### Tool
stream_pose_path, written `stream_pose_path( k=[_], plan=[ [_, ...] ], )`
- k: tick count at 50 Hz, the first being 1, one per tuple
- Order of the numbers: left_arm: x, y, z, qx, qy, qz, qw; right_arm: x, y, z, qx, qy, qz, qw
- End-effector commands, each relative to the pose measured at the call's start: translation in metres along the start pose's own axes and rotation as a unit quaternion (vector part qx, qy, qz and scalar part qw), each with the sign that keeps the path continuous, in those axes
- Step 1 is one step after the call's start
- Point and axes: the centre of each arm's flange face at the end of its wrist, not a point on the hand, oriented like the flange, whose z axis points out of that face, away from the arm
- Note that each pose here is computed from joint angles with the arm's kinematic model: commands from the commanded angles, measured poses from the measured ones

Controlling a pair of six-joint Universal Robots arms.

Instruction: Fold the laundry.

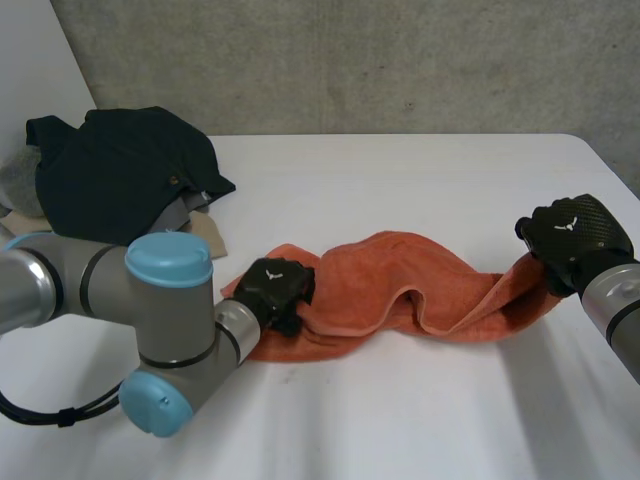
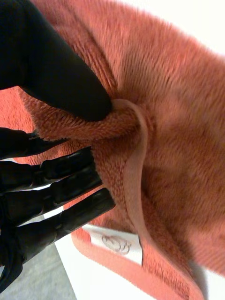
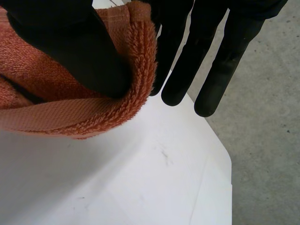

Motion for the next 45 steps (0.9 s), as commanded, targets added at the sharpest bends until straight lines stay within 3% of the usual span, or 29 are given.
stream_pose_path(
  k=[1, 8, 15, 19, 21, 23, 27, 28, 29, 32, 36, 39, 40, 45],
  plan=[
    [-0.024, -0.057, -0.016, 0.075, -0.067, 0.0, 0.995, 0.017, -0.013, 0.002, 0.005, 0.017, -0.025, 1.0],
    [-0.039, -0.104, -0.045, 0.14, -0.09, 0.006, 0.986, 0.059, -0.017, -0.01, -0.067, 0.016, -0.082, 0.994],
    [-0.051, -0.1, -0.039, 0.129, -0.105, 0.015, 0.986, 0.056, -0.008, 0.002, -0.101, -0.024, -0.099, 0.99],
    [-0.055, -0.089, -0.012, 0.118, -0.112, 0.054, 0.985, 0.067, -0.012, 0.037, -0.064, 0.025, -0.07, 0.995],
    [-0.064, -0.109, 0.003, 0.161, -0.131, 0.09, 0.974, 0.079, -0.028, 0.055, -0.012, 0.08, -0.043, 0.996],
    [-0.071, -0.133, 0.008, 0.208, -0.149, 0.11, 0.961, 0.095, -0.045, 0.066, 0.036, 0.131, -0.024, 0.99],
    [-0.092, -0.208, 0.002, 0.362, -0.202, 0.135, 0.9, 0.135, -0.093, 0.075, 0.164, 0.244, 0.013, 0.956],
    [-0.099, -0.235, -0.005, 0.422, -0.223, 0.137, 0.868, 0.141, -0.101, 0.075, 0.187, 0.26, 0.019, 0.947],
    [-0.102, -0.248, -0.011, 0.45, -0.231, 0.138, 0.852, 0.151, -0.116, 0.073, 0.226, 0.285, 0.03, 0.931],
    [-0.102, -0.281, -0.03, 0.508, -0.248, 0.136, 0.814, 0.156, -0.132, 0.069, 0.27, 0.305, 0.032, 0.913],
    [-0.1, -0.284, -0.039, 0.495, -0.246, 0.133, 0.823, 0.151, -0.144, 0.066, 0.299, 0.306, 0.036, 0.903],
    [-0.099, -0.273, -0.037, 0.466, -0.24, 0.132, 0.841, 0.136, -0.14, 0.068, 0.285, 0.282, 0.039, 0.915],
    [-0.097, -0.26, -0.034, 0.442, -0.235, 0.131, 0.856, 0.131, -0.136, 0.069, 0.277, 0.274, 0.04, 0.92],
    [-0.087, -0.22, -0.03, 0.382, -0.217, 0.134, 0.888, 0.081, -0.1, 0.071, 0.189, 0.184, 0.052, 0.963]
  ],
)
